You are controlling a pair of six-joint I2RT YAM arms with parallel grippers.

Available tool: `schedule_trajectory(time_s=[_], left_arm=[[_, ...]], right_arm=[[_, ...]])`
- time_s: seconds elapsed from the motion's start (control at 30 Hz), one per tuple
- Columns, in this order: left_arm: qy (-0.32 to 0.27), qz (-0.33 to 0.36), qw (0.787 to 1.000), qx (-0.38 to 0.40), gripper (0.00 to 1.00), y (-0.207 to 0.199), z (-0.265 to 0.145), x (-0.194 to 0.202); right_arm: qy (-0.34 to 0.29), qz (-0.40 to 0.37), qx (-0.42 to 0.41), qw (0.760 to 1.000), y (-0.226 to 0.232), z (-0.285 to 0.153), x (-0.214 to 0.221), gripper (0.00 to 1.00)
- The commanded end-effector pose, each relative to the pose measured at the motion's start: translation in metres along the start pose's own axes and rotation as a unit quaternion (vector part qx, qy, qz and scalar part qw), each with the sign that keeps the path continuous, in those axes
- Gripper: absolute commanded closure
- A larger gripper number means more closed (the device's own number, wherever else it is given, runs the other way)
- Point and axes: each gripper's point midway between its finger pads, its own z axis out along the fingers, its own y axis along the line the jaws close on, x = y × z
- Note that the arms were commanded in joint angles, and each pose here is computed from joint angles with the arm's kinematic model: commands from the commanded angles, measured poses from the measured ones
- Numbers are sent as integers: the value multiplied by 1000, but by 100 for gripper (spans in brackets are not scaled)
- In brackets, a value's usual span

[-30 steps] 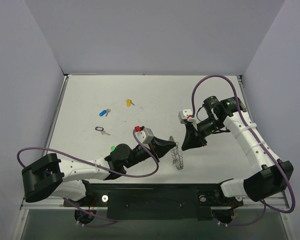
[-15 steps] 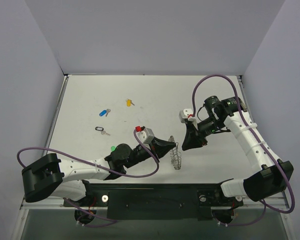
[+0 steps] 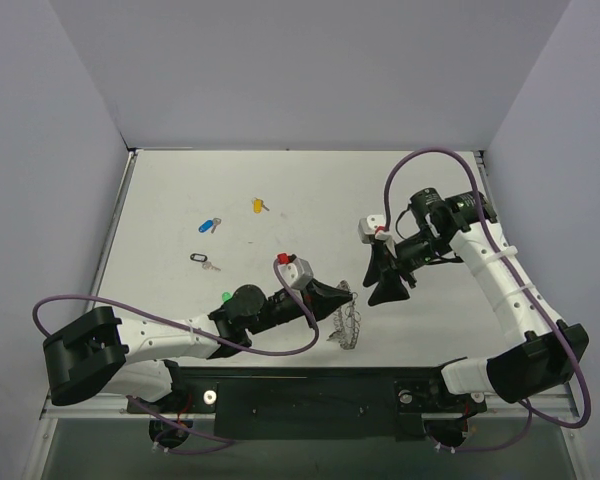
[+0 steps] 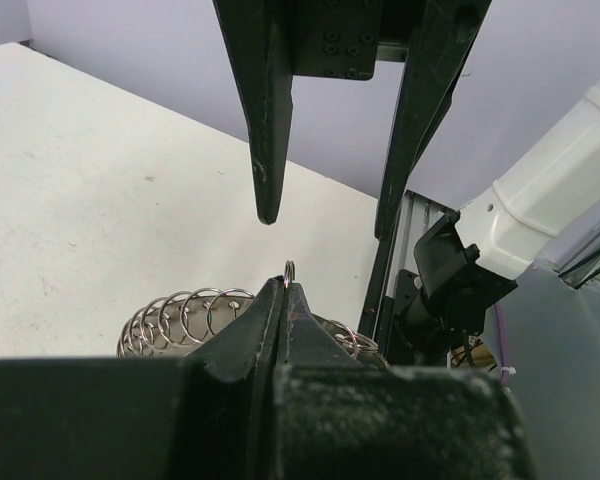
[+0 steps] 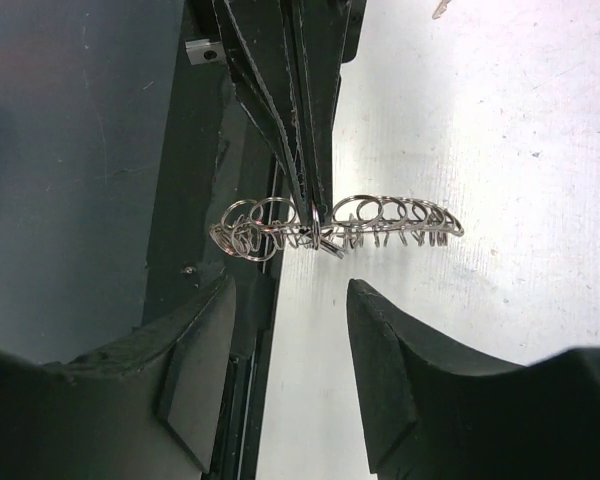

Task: Put the keys on the keyring

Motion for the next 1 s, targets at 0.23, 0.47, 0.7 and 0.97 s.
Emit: schedule_trajectory(time_s=[0.23, 0.47, 0.7, 0.97], left_arm=[[-55, -7, 997, 46, 100, -22, 9, -40], [-60, -9, 997, 48, 100, -22, 9, -40], [-64, -13, 997, 50, 100, -23, 10, -42], [-68, -14, 996, 49, 100, -22, 10, -43]], right_arm=[[19, 36, -35, 999, 16, 9, -6, 57], [26, 41, -42, 998, 15, 15, -5, 66], [27, 45, -44, 998, 13, 18, -6, 68], [31, 49, -45, 997, 12, 21, -3, 73]])
